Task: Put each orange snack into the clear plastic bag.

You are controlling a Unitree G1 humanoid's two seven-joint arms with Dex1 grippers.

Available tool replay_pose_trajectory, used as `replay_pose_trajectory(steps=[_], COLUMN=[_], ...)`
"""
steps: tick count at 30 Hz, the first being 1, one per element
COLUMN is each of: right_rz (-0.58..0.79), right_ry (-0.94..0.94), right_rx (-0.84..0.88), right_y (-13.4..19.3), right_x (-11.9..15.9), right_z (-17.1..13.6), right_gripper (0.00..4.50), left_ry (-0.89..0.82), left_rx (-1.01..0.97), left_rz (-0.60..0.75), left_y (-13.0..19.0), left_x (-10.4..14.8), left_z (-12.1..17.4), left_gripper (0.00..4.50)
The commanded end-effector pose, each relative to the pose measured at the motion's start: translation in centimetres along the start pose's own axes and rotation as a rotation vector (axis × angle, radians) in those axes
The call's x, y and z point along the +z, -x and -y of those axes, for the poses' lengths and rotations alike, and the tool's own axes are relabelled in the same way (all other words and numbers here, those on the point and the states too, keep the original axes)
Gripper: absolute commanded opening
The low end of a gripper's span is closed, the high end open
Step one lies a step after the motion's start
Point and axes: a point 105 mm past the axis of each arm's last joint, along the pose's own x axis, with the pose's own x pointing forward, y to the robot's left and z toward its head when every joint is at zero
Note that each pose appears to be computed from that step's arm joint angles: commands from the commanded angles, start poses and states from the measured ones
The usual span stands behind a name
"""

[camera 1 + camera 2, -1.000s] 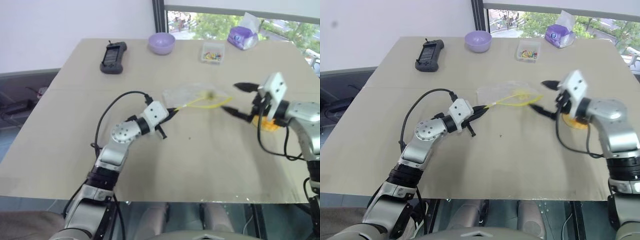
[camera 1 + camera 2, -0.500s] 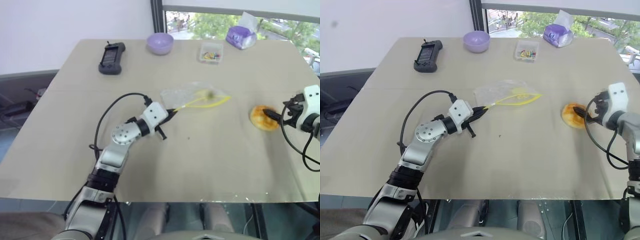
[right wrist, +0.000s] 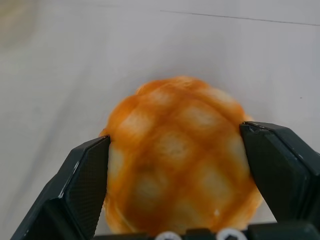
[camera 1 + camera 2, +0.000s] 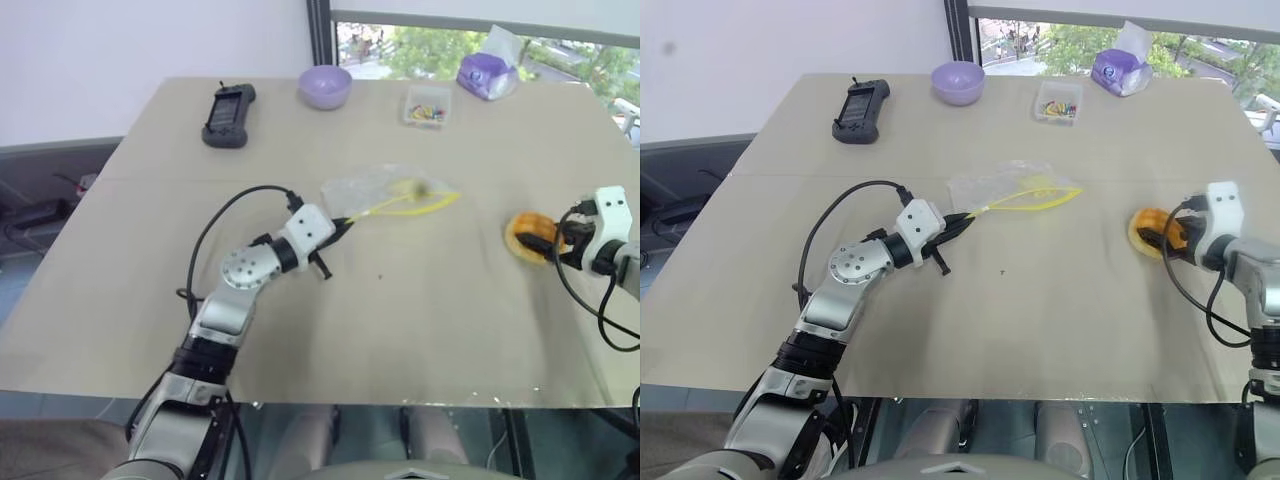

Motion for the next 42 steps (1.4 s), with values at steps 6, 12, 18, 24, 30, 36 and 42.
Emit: replay_pose_trajectory(steps=[6,12,18,24,30,36,42], right_rz=[-0.117,-0.127,-0.073,0.189,0.221,0.196,0.154], right_ry=[-0.002,0.005,0.041,0.188,0.359,0.441,0.425], right_rx=[0.084,0.083,0.104,0.365,0.640,0.699,0.649], right_y=[-0.5,-0.5,-0.3,2.0,4.7,3.5,0.8], right_x=[-2.9,-3.2,-2.1,4.7,7.5,8.6,8.4], right_z=[-1.6,-1.6,-2.0,-6.3,-11.6,-14.1,-14.5], right_gripper=[3.56,0.97,0.08,0.08,0.08,0.08,0.08], left_ry=[-0.031,-0.030,-0.028,-0.022,-0.030,-0.036,-0.034], left_rx=[-0.008,-0.016,-0.026,-0.031,-0.049,-0.070,-0.078], left_rz=[0.053,0.055,0.060,0.051,0.053,0.064,0.075], left_y=[0.1,0.2,0.1,0.1,0.0,-0.4,-0.6], left_x=[1.6,1.6,1.6,1.4,1.5,1.8,2.0], left_z=[0.0,0.1,0.3,0.3,0.5,0.9,1.3], left_gripper=[0.00,0.00,0.00,0.00,0.00,0.00,0.00])
